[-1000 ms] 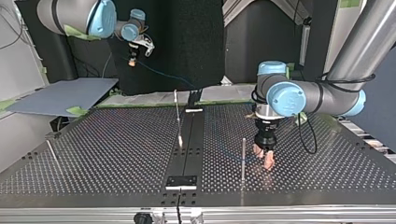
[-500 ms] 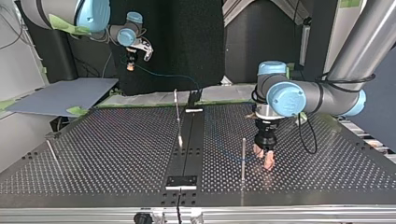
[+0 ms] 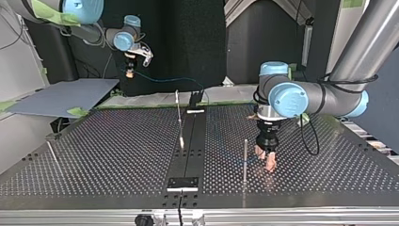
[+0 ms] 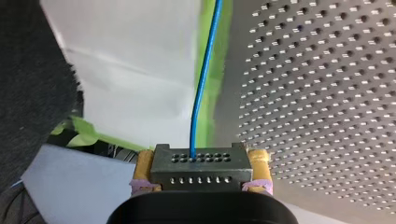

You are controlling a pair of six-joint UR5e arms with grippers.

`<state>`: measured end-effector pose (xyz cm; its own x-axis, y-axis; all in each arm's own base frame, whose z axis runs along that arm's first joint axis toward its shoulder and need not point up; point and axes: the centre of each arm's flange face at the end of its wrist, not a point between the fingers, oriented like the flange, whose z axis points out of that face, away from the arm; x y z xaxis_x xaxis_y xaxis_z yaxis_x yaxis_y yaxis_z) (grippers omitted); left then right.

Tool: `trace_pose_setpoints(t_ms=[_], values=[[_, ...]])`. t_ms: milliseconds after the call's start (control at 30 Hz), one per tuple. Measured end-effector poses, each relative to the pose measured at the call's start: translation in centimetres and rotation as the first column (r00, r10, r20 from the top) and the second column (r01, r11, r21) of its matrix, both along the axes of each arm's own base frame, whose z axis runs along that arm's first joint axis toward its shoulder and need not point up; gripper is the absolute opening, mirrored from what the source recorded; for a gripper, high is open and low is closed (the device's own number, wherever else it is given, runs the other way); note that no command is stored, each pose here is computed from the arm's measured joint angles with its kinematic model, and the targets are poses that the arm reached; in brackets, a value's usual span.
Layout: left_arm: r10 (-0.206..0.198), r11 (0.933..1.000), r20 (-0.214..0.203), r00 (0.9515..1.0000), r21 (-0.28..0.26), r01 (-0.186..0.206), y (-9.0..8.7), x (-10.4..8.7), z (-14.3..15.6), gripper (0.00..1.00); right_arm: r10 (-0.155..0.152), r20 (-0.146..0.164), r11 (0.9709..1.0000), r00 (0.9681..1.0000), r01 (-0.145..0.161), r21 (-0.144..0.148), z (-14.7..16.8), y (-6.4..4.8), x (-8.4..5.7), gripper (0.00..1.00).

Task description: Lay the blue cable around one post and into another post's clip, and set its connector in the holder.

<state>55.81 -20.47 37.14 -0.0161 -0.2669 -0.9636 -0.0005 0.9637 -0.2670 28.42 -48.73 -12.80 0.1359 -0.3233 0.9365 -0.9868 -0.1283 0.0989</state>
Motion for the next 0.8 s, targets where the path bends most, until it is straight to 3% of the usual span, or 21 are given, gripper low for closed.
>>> trace_pose_setpoints(t_ms=[167, 467, 667, 800], values=[[0.0, 1.0, 0.0, 1.0, 0.0, 0.0, 0.0, 0.0, 0.0, 1.0, 0.017, 0.024, 0.9993, 0.9996, -0.016, -0.032, 2.3, -0.8, 0.2, 0.2], [-0.002, 1.0, -0.002, 1.0, 0.0, 0.002, -0.1, -0.1, 0.0, 1.0, 0.045, 0.054, 0.9938, 0.9975, -0.039, -0.104, 6.3, -1.9, 1.0, 0.2], [-0.001, 1.0, -0.003, 1.0, 0.0, 0.001, -0.2, -0.1, 0.0, 1.0, 0.056, 0.076, 0.9871, 0.9956, -0.044, -0.154, 8.6, -2.0, 1.3, 0.2], [0.0, 1.0, -0.004, 1.0, -0.008, 0.0, -0.2, -0.1, 0.0, 1.0, 0.061, 0.089, 0.9787, 0.9942, -0.042, -0.201, 10.7, -2.6, 1.5, 0.2]])
